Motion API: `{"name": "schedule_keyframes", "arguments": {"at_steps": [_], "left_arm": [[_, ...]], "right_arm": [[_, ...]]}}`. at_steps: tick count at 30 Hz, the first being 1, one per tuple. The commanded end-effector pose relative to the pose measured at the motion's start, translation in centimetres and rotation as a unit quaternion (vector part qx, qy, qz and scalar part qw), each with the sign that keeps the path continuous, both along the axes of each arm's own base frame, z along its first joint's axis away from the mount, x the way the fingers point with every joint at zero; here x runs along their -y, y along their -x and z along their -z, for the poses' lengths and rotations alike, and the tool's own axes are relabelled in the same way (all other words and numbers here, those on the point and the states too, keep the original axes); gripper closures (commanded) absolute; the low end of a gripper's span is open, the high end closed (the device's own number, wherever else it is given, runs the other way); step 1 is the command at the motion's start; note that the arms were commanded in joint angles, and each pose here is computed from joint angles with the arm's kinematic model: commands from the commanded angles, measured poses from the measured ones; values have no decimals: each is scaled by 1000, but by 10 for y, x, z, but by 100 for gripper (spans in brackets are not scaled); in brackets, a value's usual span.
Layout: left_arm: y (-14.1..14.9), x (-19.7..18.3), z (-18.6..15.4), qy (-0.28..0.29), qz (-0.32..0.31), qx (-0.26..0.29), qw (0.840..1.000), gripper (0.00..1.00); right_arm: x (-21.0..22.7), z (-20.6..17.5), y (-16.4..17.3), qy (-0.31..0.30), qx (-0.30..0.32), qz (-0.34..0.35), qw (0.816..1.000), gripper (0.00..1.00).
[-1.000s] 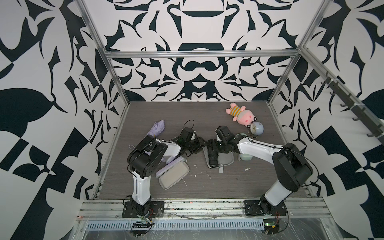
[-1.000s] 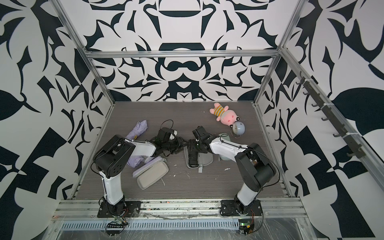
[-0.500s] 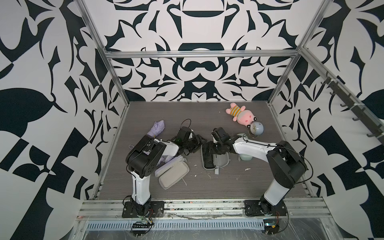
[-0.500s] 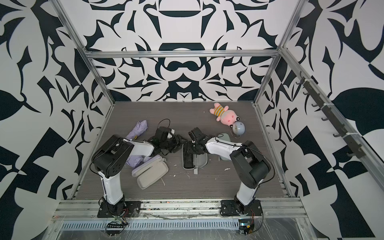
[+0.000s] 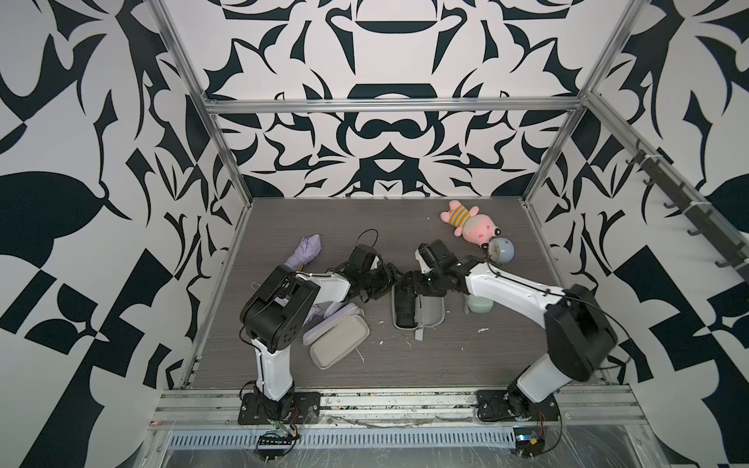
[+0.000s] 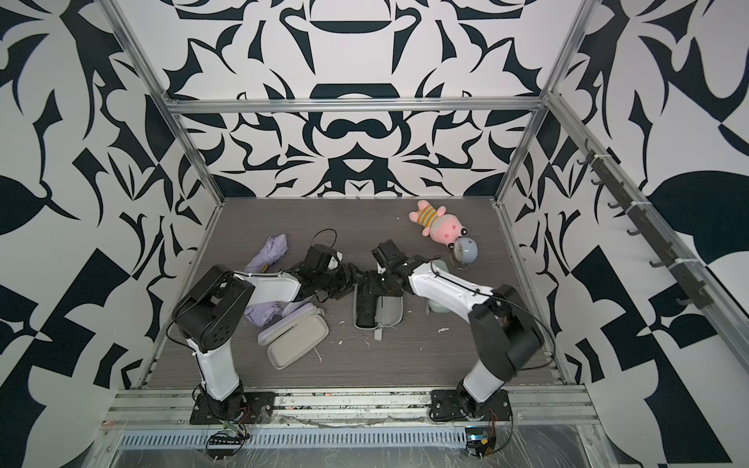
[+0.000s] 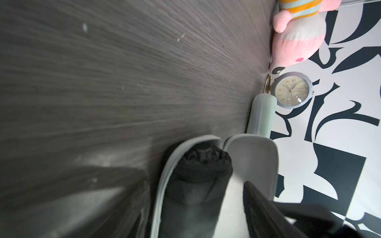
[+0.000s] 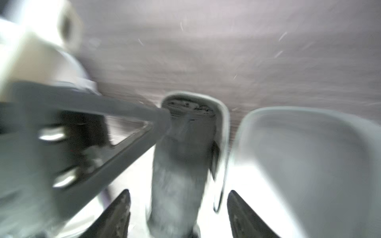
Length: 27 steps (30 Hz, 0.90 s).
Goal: Put umbrellas into zippered umbrella sleeves
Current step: Close the umbrella sleeve at the center of the board.
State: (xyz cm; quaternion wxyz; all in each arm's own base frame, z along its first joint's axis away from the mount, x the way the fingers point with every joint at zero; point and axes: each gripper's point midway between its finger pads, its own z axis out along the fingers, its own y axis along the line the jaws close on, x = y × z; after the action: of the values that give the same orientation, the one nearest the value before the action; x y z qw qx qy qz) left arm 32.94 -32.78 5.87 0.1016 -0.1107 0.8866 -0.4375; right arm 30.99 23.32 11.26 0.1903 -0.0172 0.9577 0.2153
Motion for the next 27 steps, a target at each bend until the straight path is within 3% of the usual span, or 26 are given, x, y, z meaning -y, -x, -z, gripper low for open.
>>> {"name": "schedule_keyframes", "arguments": {"at_steps": [1,6,12,16,19,22,27], "left_arm": [[15,-14,4,-31,19,-9,999,25],[39,-15,18,-48,52,-33,997,31],[44,-4,19,-17,71,-38,997,43],[44,3,19,3,79,-40,996,56],[42,3,18,22,76,-42,996,64],[31,-14,15,36,50,-42,997,64],[20,-42,5,30,19,-34,999,53]], "right_arm": [[46,-5,5,9,-10,32,999,25],[62,15,21,-26,-46,48,997,23],[12,3,20,-141,-47,20,989,25],[-23,-8,23,-151,-37,-7,988,27],[-38,6,22,-134,-42,-13,990,27],[-39,32,21,-112,-58,-7,992,28],[-37,62,26,-101,-81,-3,992,31]]}}
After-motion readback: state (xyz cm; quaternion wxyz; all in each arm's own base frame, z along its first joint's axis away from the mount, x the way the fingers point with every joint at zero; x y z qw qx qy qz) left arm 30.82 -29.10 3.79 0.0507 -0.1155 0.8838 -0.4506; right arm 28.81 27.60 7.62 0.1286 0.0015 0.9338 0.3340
